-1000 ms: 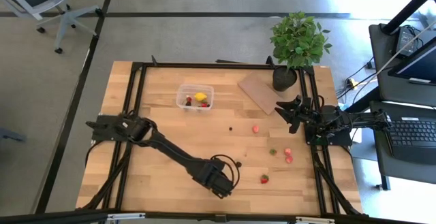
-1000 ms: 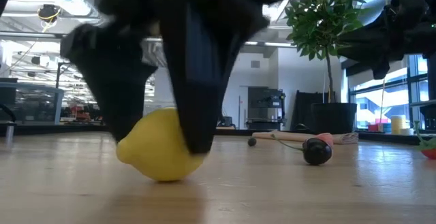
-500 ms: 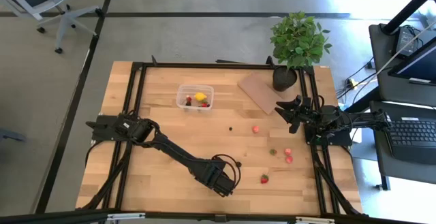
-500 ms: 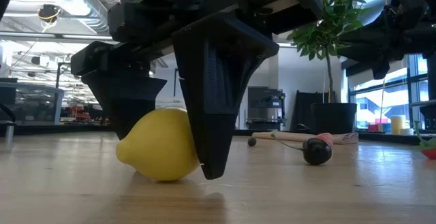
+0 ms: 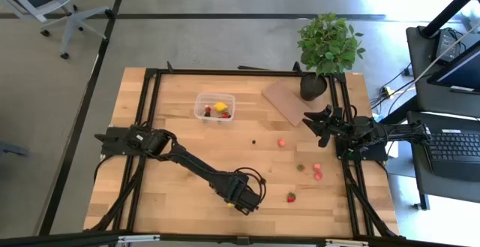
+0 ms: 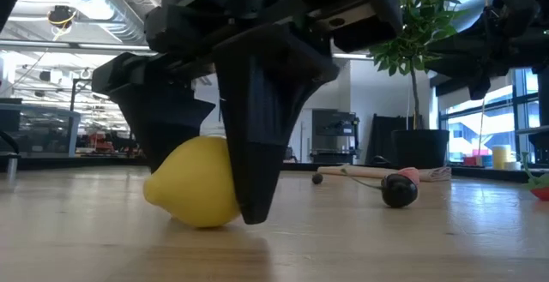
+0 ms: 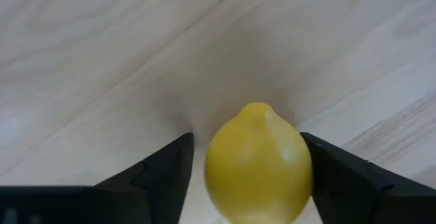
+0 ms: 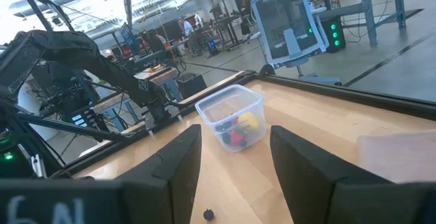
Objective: Pick and placing Produce into tupperware
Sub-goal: Put the yellow lemon into the transparent bin
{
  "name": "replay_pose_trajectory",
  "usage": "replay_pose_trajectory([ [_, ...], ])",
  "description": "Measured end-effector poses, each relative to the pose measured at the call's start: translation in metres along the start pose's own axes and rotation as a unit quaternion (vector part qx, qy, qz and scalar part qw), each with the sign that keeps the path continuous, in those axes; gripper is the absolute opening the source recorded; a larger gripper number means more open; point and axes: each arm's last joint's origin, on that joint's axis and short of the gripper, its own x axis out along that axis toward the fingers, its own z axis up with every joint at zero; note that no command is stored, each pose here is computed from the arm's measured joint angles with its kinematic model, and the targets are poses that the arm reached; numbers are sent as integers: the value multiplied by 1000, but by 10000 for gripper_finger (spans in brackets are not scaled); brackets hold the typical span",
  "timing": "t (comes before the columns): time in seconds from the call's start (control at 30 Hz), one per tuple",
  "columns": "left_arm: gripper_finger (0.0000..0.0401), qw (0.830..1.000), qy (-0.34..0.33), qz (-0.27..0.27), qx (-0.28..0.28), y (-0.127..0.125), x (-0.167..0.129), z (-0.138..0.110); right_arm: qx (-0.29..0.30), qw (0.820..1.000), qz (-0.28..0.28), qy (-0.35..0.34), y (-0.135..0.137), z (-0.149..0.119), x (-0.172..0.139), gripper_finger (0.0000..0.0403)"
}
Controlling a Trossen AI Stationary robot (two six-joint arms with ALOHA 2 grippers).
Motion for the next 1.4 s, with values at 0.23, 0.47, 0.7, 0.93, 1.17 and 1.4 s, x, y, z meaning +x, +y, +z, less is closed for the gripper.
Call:
replay_pose_trajectory([
  [0.23,196,1000,0,0,2,0,0,1,3,1000,12,5,1,0,0,178],
  [0.47,196,997,68,-16,34,0,0,2,15,1000,13,6,1,0,0,178],
  [0.7,196,983,131,-82,102,1,-20,28,12,1000,13,6,1,0,0,178],
  [0.93,196,964,73,-200,158,13,-77,87,12,1000,14,5,1,0,0,178],
  [1.17,196,949,-177,-169,200,63,-166,147,13,1000,14,0,1,1,0,178],
  [1.4,196,929,-333,27,160,141,-231,178,17,1000,17,-11,2,3,0,178],
])
